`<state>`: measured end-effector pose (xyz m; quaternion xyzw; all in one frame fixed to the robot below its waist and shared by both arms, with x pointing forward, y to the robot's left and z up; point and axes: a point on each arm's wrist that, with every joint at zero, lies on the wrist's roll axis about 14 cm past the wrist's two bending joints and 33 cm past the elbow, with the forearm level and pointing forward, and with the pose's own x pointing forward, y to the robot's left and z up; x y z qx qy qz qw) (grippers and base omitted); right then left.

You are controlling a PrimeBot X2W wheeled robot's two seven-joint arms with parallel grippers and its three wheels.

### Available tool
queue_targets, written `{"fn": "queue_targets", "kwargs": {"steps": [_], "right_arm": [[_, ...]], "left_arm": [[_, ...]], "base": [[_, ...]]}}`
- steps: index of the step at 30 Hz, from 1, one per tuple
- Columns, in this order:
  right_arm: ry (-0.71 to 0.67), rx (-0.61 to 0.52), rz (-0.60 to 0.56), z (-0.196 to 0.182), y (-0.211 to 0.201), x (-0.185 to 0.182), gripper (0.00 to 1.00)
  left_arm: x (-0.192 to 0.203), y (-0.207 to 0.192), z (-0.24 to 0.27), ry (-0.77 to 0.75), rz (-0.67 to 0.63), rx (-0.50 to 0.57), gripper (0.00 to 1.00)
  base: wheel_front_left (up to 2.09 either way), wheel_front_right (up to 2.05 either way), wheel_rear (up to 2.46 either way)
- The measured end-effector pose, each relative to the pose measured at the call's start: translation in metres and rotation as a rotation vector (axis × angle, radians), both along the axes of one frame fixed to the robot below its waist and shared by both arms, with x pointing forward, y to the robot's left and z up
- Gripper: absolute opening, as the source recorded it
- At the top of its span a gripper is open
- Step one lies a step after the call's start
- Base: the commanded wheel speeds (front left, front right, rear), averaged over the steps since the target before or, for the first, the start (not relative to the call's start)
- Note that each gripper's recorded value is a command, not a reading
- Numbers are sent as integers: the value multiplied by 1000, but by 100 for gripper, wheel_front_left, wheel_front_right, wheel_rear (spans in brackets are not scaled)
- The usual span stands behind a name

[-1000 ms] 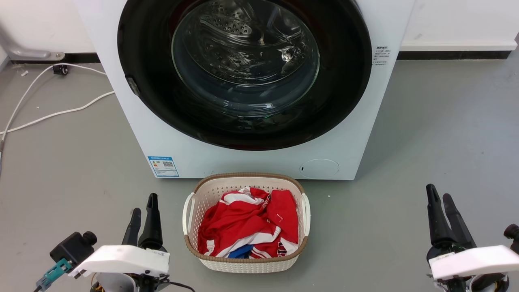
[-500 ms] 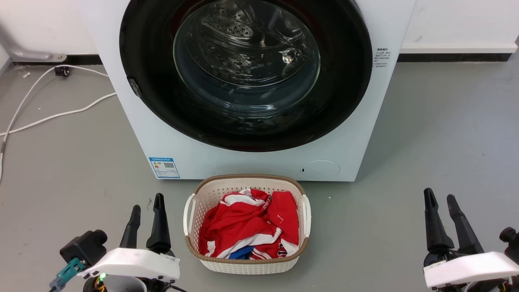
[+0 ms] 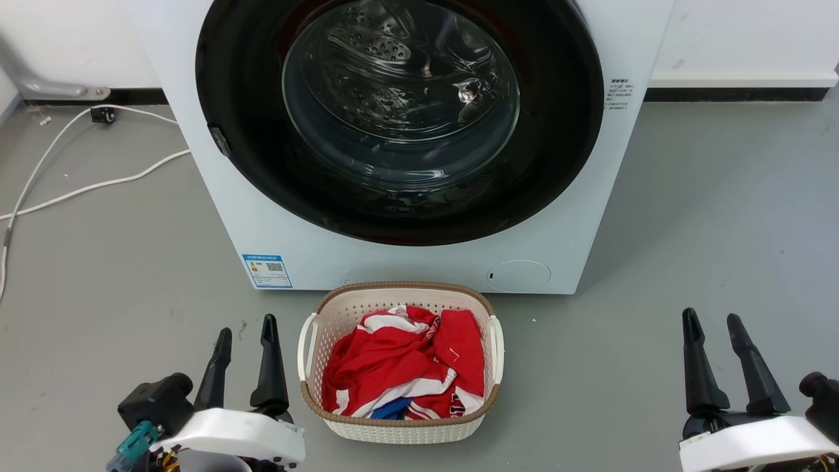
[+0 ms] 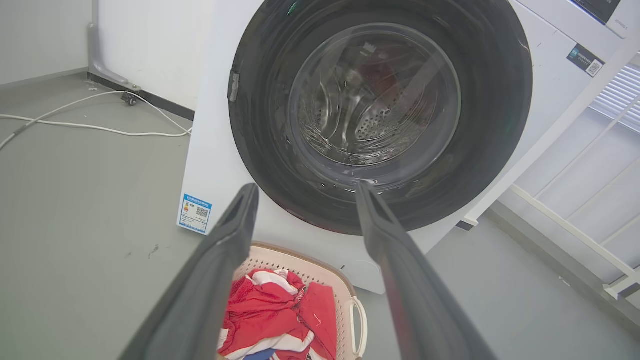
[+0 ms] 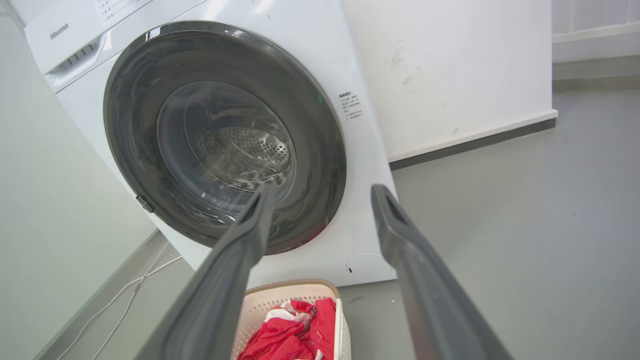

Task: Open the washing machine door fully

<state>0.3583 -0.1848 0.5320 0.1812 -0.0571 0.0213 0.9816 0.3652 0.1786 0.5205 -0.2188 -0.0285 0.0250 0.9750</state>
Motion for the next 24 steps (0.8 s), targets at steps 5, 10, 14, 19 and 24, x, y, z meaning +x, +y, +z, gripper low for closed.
{"fn": "queue_targets", "kwargs": {"steps": [5, 10, 14, 19, 24], "right_arm": [[-16, -40, -1, 4, 0, -1, 100], [-32, -81, -5, 6, 0, -3, 100], [-45, -106, -8, 9, 0, -4, 100], [-52, -133, -13, 9, -1, -6, 100], [-55, -172, -10, 9, 1, -7, 100]], "left_arm": [[-1, -2, 3, -15, -1, 51, 100], [-2, -3, 6, -29, -1, 100, 100], [-3, -5, 7, -38, -6, 136, 100], [-5, -8, 8, -49, -13, 178, 100], [-6, -11, 8, -58, -20, 219, 100]], "base": [[0, 0, 0], [0, 0, 0], [0, 0, 0], [0, 0, 0], [0, 0, 0]]}}
